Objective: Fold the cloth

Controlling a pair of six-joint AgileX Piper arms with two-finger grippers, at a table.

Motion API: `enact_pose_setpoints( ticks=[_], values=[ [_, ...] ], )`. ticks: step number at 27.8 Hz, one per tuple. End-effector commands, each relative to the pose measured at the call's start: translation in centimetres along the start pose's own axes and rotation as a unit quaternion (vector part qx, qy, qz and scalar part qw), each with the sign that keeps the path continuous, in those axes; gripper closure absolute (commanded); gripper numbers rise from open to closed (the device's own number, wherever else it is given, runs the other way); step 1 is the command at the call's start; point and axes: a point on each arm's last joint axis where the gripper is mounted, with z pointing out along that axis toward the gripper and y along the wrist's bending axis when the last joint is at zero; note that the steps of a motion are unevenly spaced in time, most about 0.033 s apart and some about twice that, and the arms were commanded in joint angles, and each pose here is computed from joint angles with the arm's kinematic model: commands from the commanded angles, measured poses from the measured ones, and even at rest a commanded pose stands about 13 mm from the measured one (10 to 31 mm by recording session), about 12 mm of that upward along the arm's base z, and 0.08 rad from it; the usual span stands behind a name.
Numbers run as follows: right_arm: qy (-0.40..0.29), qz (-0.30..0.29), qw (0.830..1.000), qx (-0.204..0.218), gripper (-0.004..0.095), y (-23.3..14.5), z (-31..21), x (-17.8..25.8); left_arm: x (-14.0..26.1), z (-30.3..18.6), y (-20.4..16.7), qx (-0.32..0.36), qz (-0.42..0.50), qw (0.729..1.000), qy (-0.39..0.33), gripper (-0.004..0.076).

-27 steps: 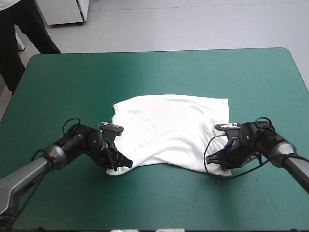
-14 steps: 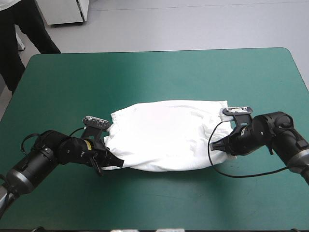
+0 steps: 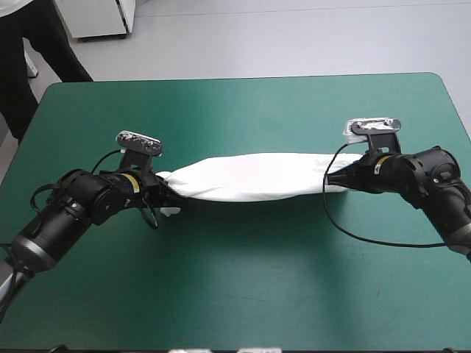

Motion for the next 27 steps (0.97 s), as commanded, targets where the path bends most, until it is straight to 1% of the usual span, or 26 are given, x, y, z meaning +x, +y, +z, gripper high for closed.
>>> enact_pose_setpoints(
  ticks=[1,7,14,17,21,24,27],
  values=[
    [-0.081,-0.001,0.997,0.006,0.0921,0.0,-0.9,-2.3,-2.6,-1.0,0.0,-0.007,0.006,0.996,-0.083,0.0734],
    [-0.108,-0.009,0.994,0.014,0.0921,0.2,1.4,-4.6,-4.4,0.9,0.1,-0.030,0.024,0.993,-0.112,0.0734],
    [-0.102,-0.011,0.995,0.018,0.0921,0.4,6.2,-7.3,-5.2,4.6,0.2,-0.061,0.047,0.990,-0.120,0.0734],
    [-0.097,0.002,0.995,0.018,0.0921,0.0,8.0,-8.0,-5.3,6.6,1.1,-0.070,0.026,0.990,-0.116,0.0734],
    [-0.078,0.007,0.997,0.024,0.0921,-0.5,10.1,-8.1,-5.3,8.5,2.1,-0.074,0.010,0.991,-0.111,0.0734],
    [-0.054,-0.002,0.998,0.028,0.0921,-0.5,11.6,-7.6,-5.2,9.8,2.3,-0.073,0.011,0.992,-0.105,0.0734],
    [0.005,-0.011,1.000,0.021,0.0919,-0.3,13.7,-6.5,-4.8,11.5,2.1,-0.068,0.011,0.994,-0.089,0.0734]
  ],
)
